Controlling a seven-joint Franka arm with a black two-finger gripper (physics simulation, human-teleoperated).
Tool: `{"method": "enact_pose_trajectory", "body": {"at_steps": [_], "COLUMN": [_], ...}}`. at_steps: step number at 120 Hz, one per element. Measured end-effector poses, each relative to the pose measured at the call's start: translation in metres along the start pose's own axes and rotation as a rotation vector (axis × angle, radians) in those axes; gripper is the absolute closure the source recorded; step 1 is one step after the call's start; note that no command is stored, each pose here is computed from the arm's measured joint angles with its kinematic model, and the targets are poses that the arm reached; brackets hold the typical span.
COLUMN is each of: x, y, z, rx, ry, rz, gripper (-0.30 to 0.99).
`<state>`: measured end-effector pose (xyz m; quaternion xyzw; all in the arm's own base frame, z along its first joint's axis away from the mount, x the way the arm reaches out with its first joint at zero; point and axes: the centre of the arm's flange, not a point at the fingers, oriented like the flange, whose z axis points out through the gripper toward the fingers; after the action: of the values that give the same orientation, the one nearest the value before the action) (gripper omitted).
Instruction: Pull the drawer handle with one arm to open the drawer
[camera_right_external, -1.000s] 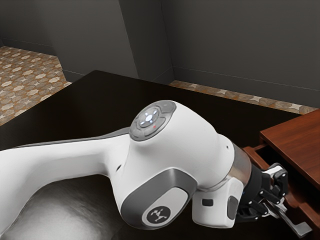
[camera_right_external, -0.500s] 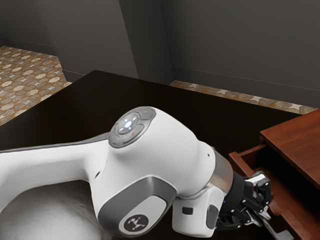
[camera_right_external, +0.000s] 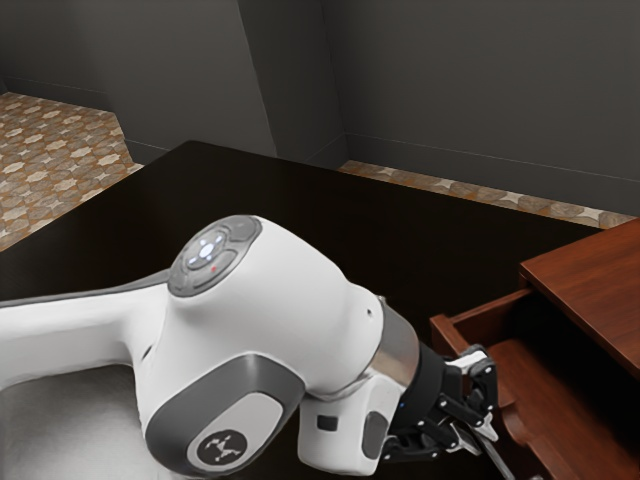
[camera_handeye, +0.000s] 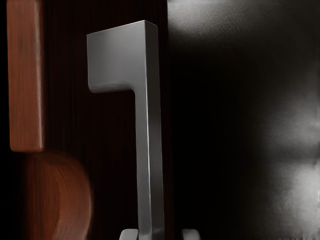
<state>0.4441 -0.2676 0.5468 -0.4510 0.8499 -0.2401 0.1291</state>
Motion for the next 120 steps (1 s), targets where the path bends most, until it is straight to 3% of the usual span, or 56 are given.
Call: {"method": "enact_pose_trajectory", "body": {"at_steps": [105, 120], "x": [0.014, 0.006], "y": [0.048, 0.039], "z": [-0.043, -0.092], "rx": [-0.053, -0.014], "ry": [0.005, 0.003], "rz": [0.029, 0.016], "gripper": [0.61, 0.48]}}
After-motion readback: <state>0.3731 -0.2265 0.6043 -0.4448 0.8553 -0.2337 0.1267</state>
